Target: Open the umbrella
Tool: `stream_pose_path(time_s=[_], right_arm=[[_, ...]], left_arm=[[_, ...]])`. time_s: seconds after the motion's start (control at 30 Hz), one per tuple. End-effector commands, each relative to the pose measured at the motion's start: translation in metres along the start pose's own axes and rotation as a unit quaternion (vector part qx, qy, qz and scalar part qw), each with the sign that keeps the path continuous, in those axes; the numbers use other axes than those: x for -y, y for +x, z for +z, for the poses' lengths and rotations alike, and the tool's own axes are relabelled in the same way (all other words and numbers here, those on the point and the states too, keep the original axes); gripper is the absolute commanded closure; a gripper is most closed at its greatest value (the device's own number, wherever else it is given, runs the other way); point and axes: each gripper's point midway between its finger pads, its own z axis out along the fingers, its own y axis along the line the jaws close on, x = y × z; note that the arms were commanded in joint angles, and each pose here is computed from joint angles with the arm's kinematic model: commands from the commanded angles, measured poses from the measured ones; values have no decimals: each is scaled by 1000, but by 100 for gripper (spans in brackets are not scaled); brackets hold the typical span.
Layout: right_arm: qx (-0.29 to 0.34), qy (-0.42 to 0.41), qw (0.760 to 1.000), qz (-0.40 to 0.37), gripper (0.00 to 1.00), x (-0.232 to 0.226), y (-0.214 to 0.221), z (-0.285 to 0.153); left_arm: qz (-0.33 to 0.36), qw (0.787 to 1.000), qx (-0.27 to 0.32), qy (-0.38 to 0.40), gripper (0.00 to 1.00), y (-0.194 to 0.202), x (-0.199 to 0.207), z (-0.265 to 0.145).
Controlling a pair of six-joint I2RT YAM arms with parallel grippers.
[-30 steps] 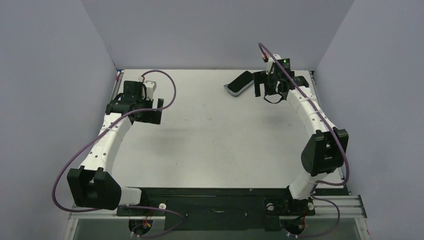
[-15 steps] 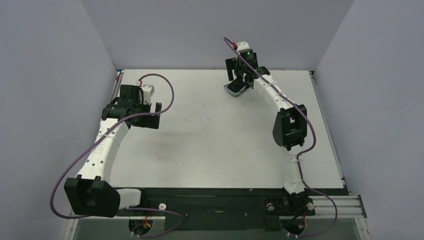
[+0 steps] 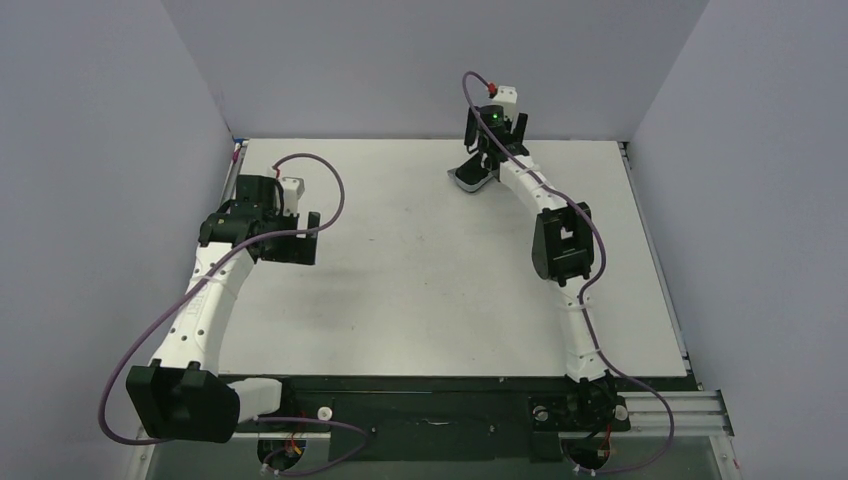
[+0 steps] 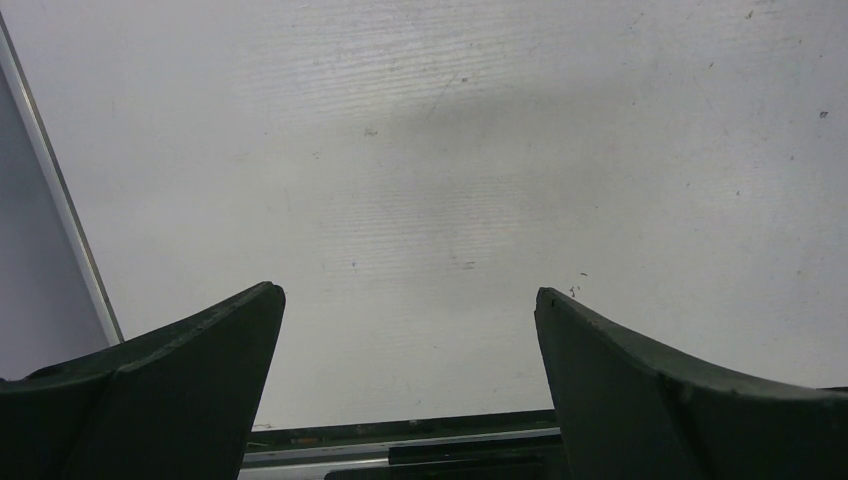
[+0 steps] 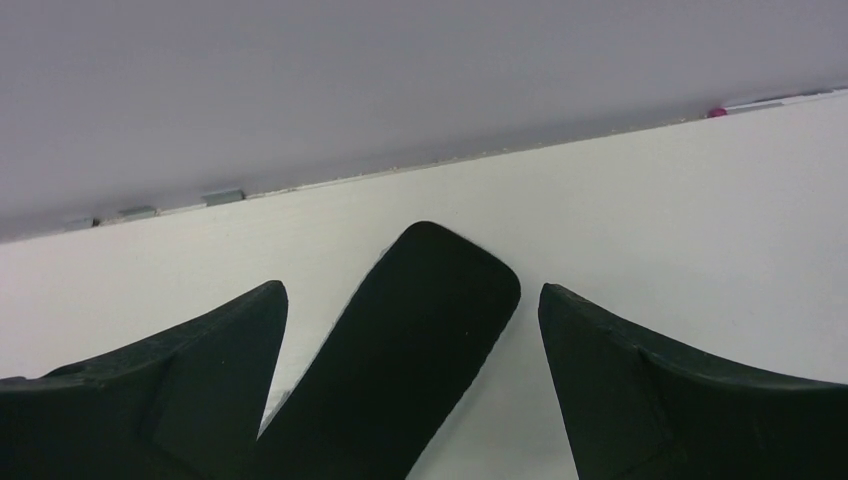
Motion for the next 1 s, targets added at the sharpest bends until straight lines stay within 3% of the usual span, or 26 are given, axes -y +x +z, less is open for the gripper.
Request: stream_pose_path(time_s=[0.0,0.27,0.4,0.6,0.83,0.97], right_arm=[[37,10,993,113,9,5,-18,19],[3,5,975,223,8,6,4,39],[-59,-15,959,276,10,-9,42,34],[-142,-52,946,287,30,-54,98,11],[-238,-87,938,237,64,-76,159,-43],[-291,-130,921,224,72,-83,187,-80]], left_arm=[[-16,1000,11,4,3,-3,0,-13],[-24,1000,2,-1,3,6,-4,-21],[-23,1000,1,-16,3,6,-10,-27],[-9,1000,7,-29,3,7,-15,-33],[-22,999,21,10,3,-9,-1,-21],[-35,998,33,42,3,-22,11,-11]])
